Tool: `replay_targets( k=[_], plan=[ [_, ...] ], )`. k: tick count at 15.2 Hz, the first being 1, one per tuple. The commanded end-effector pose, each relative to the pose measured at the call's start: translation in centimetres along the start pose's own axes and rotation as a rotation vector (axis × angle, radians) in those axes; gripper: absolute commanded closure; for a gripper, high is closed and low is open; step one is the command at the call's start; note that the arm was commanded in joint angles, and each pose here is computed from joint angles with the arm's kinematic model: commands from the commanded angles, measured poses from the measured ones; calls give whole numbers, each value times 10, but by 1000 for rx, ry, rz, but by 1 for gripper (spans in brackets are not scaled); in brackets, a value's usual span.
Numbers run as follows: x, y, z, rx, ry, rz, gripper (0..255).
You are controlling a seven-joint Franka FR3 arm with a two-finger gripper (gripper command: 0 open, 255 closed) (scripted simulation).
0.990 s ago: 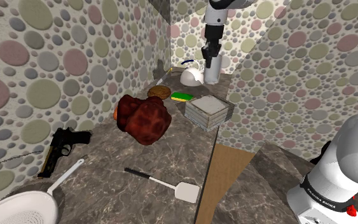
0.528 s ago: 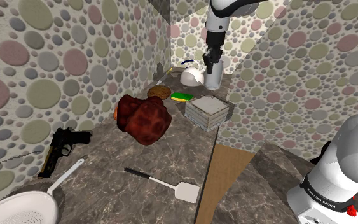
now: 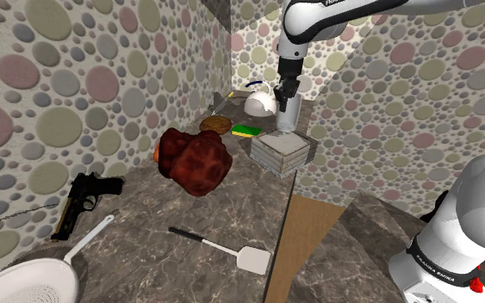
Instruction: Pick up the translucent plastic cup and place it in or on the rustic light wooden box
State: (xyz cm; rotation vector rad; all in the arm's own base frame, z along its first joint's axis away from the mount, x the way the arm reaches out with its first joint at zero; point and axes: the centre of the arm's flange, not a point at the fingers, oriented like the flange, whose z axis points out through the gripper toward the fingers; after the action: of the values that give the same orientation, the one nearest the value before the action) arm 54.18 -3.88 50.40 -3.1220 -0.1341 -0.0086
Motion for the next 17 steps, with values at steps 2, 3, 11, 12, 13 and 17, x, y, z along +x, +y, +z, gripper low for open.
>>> replay_targets(
  k=[2, 3, 11, 12, 13, 17],
  plan=[
    [0, 1, 16, 0, 1, 0, 255],
    [0, 1, 21, 0, 1, 0, 255],
    [0, 1, 40, 0, 1, 0, 255],
    [0, 1, 40, 0, 1, 0, 255],
    [0, 1, 40, 0, 1, 0, 255],
    [0, 1, 40, 0, 1, 0, 0]
  ],
)
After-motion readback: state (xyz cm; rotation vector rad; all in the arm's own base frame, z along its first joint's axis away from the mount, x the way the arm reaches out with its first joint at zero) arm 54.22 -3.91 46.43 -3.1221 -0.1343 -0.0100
